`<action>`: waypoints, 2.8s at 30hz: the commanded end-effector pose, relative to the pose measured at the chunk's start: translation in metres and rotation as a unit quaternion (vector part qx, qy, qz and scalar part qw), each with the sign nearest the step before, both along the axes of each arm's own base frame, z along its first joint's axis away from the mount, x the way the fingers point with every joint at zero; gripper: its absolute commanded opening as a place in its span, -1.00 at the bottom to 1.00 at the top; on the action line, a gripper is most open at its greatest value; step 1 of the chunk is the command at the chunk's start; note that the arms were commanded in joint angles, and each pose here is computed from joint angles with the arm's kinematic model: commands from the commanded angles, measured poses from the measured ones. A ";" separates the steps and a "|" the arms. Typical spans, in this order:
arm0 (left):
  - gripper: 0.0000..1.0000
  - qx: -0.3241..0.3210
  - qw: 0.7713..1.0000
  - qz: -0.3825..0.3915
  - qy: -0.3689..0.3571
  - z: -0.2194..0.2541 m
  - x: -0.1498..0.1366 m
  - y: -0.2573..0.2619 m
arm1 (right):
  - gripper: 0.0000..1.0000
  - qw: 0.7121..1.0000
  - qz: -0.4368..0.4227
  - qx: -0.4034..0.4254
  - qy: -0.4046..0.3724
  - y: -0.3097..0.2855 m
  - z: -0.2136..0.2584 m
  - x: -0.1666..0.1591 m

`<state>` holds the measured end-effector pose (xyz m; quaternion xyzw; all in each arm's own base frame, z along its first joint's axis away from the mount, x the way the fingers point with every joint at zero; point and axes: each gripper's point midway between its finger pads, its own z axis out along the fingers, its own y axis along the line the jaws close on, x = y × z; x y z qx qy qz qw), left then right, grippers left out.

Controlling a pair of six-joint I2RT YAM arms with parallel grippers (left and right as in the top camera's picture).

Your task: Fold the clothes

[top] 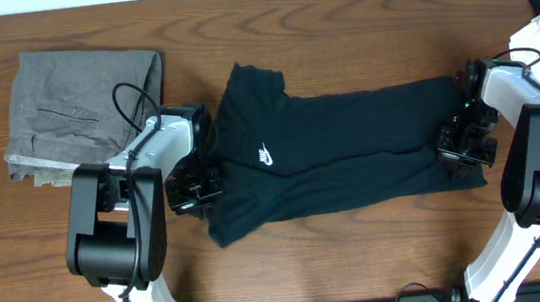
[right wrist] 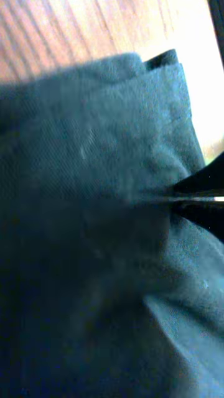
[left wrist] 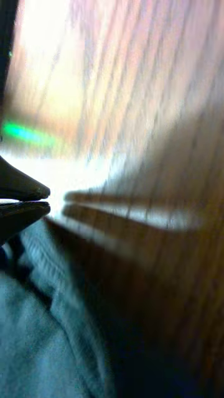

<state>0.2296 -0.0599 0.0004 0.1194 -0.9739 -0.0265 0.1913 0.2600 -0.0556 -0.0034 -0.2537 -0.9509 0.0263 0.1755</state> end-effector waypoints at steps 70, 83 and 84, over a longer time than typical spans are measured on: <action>0.41 -0.136 0.850 -0.157 -0.484 0.074 0.273 -0.086 | -0.80 0.954 0.167 -0.016 -0.248 -0.028 -0.032 0.194; 0.40 -0.109 0.874 -0.167 -0.443 -0.005 0.275 -0.089 | -0.75 0.954 0.167 -0.015 -0.247 -0.028 -0.032 0.194; 0.40 -0.109 0.874 -0.171 -0.442 -0.010 0.275 -0.090 | -0.74 0.954 0.167 -0.015 -0.247 -0.028 -0.032 0.194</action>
